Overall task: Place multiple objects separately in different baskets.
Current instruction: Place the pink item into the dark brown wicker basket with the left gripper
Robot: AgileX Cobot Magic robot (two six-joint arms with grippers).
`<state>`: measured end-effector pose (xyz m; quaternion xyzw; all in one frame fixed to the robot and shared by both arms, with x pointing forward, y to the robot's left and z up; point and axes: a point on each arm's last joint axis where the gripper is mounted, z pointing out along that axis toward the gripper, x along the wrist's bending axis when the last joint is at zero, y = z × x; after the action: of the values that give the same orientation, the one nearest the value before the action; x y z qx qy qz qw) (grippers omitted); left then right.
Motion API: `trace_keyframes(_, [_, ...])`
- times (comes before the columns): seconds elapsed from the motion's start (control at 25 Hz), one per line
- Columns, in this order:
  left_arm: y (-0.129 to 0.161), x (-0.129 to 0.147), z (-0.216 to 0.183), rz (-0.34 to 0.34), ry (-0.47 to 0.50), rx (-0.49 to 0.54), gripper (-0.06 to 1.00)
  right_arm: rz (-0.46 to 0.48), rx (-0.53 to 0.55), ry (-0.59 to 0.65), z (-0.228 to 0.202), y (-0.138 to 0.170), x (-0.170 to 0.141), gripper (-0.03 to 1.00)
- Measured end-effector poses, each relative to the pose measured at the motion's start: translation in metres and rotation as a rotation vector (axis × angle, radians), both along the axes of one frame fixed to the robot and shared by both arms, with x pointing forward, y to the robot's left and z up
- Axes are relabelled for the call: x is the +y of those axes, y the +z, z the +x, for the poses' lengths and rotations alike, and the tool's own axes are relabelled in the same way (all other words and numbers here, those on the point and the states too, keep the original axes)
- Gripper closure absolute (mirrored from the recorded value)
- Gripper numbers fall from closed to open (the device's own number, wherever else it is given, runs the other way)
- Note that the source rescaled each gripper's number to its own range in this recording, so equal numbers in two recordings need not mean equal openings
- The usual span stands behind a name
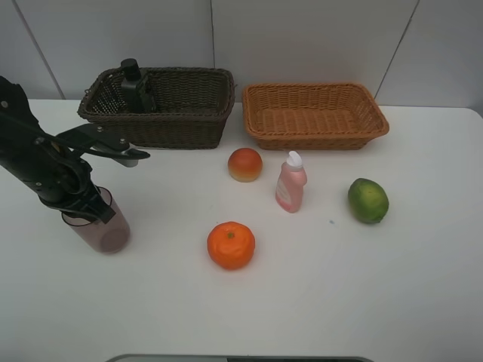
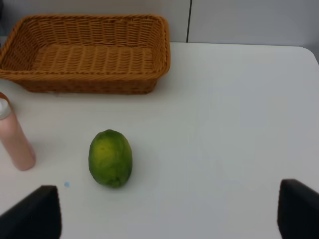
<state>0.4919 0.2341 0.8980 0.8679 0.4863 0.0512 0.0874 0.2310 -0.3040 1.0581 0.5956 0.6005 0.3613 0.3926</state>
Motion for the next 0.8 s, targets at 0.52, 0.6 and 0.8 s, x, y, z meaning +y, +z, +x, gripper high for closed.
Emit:
trace_keyframes(0.52, [0.010, 0.000, 0.000, -0.009, 0.000, -0.038, 0.94, 0.000, 0.000, 0.000, 0.000, 0.000, 0.000, 0.11])
trace_keyframes(0.6, [0.021, 0.000, 0.000, -0.018, -0.001, -0.069, 0.94, 0.000, 0.000, 0.000, 0.000, 0.000, 0.000, 0.11])
trace_keyframes(0.8, [0.051, -0.003, 0.007, -0.047, 0.041, -0.097, 0.94, 0.000, 0.000, 0.000, 0.000, 0.000, 0.000, 0.11])
